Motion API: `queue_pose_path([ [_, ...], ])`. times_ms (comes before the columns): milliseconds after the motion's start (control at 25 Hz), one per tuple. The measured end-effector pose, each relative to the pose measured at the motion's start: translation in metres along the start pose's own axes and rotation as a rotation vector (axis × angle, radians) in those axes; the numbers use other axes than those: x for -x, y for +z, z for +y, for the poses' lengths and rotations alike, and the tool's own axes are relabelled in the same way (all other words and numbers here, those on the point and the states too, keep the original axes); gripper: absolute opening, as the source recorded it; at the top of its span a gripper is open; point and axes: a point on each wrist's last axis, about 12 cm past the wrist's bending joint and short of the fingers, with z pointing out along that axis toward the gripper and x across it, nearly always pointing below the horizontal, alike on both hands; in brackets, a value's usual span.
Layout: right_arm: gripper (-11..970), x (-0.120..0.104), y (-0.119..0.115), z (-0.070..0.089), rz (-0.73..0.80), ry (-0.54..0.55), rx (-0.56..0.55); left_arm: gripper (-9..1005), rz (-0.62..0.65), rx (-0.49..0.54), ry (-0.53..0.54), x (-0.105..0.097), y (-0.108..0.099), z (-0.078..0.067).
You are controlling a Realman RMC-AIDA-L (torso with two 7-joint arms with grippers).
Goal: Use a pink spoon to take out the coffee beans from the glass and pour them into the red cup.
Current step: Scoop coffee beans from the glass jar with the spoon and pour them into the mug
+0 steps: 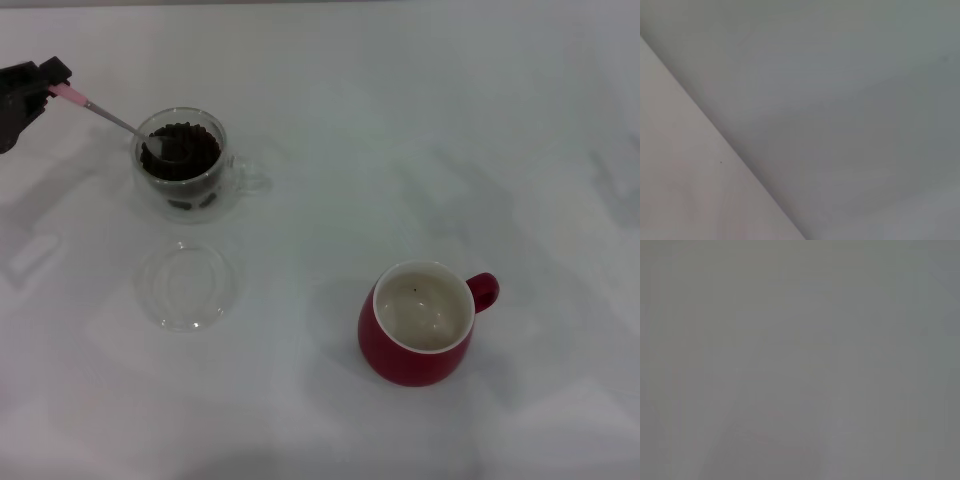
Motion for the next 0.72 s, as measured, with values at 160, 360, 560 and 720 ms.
queue_pose_path([
  [160,576,0.0,0.002,0.0,-0.004,0.0,0.003,123,0.02,-0.038,0.027,-0.001,-0.001,-0.005],
  [360,576,-0.001,0.004,0.0,-0.009,0.001,0.007,123,0.072,-0.101,0.081,-0.004,0.005,-0.015],
  [560,576,0.0,0.005,0.0,-0.011,0.001,0.008,125,0.135,-0.156,0.124,-0.008,0.013,-0.025],
  [720,576,0.0,0.005,0.001,-0.011,0.005,0.016,125,0.211,-0.193,0.156,-0.014,0.024,-0.034],
])
